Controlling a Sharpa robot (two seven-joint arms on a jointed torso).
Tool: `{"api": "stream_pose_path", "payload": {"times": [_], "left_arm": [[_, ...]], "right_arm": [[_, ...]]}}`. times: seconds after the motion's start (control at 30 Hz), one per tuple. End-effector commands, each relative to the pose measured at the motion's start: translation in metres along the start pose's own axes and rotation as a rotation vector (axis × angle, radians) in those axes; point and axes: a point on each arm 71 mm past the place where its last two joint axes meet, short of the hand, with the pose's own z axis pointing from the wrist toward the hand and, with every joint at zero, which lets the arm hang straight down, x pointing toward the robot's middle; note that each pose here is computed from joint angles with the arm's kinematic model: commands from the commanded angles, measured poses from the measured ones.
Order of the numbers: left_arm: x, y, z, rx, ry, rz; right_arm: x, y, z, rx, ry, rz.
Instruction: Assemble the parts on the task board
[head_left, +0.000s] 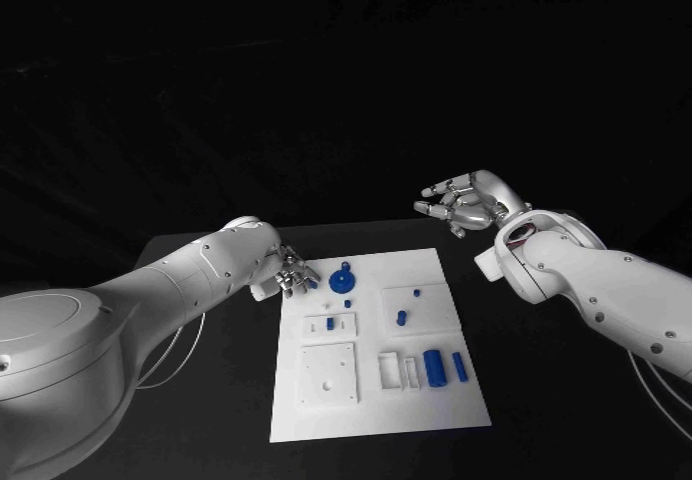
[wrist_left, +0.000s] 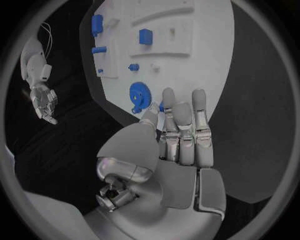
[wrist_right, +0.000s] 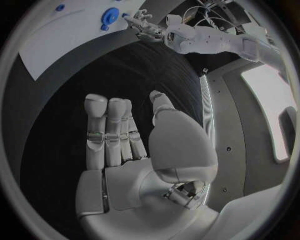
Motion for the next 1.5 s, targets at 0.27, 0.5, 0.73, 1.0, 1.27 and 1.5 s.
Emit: {"api": "stream_pose_path", "payload": {"times": [0.27, 0.5, 0.73, 1.0, 1.27, 1.5], "left_arm": [[0.005, 0.0004, 0.0006, 0.018, 0.032, -0.023], [0.0034, 0.0034, -0.0012, 0.014, 0.01, -0.057], [-0.0013, 0.0045, -0.0098, 0.026, -0.03, -0.1], [-0.0016, 0.0004, -0.0284, 0.052, -0.071, -0.106], [0.0093, 0.0028, -0.051, 0.071, -0.115, -0.086], [0.0227, 0.0123, -0.0614, 0.077, -0.146, -0.087]], "right_arm": [[0.0, 0.001, 0.0, -0.009, 0.013, -0.003], [-0.001, 0.0, 0.0, -0.008, 0.012, -0.005], [-0.003, -0.001, -0.001, -0.005, 0.012, -0.007], [-0.005, -0.004, -0.002, 0.0, 0.012, -0.01], [-0.005, -0.006, -0.002, 0.007, 0.013, -0.008], [-0.006, -0.008, -0.001, 0.014, 0.015, -0.005]]}}
